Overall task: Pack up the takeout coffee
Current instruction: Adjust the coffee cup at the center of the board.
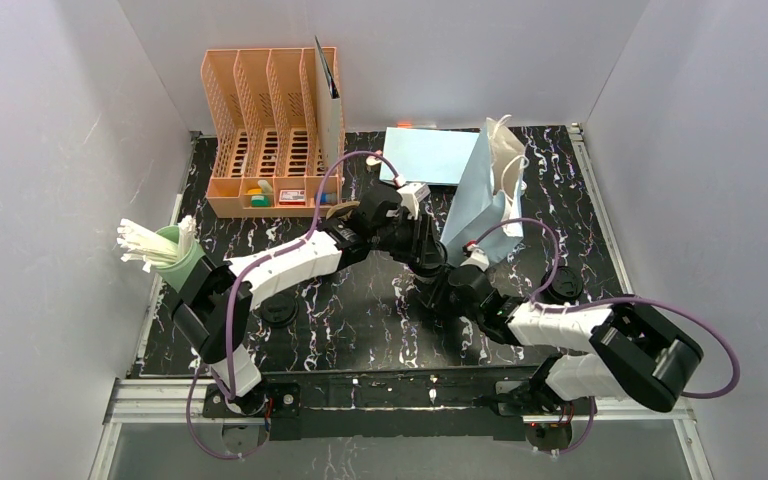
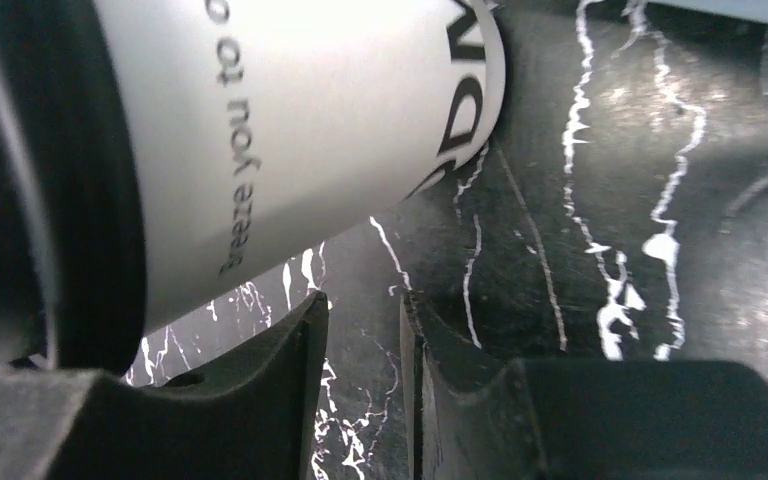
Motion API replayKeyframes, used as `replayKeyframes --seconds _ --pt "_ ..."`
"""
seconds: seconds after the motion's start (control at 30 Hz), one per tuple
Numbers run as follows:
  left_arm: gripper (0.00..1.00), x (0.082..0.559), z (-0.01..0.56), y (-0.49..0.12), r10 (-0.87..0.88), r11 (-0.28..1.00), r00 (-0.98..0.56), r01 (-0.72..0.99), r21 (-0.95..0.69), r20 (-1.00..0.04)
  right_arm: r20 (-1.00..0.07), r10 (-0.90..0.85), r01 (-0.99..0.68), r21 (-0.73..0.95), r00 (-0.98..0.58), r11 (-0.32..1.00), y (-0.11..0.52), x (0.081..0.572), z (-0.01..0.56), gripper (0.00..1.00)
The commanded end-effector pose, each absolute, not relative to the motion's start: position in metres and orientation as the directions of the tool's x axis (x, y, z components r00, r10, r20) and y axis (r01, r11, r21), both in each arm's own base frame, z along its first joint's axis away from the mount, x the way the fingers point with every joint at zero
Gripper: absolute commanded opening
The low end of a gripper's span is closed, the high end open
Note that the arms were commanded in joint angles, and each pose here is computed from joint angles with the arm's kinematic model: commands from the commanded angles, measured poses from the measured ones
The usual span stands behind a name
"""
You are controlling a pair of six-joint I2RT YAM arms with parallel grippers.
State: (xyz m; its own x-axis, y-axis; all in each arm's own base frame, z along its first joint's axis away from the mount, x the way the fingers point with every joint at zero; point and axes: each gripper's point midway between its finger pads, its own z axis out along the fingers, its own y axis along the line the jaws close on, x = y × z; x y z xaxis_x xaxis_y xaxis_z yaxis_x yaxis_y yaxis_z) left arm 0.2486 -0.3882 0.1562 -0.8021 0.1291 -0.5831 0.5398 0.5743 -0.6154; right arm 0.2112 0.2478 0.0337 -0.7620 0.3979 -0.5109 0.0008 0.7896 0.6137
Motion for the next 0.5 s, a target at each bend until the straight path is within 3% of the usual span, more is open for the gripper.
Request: replayKeyframes --seconds 0.0,0.47 --pt "0.41 0.241 0.174 -0.386 0.151 0.571 -0.794 0.556 -0.604 -0.588 -0.470 0.393 -0.053 0.691 -0.790 0.721 0.276 0.213 0.052 0.42" --pt "0.42 0.273 0.166 -0.396 0.207 0.638 -0.751 0.589 -0.496 -0.626 -0.576 0.416 -0.043 0.619 -0.703 0.784 0.233 0.213 0.081 0.49"
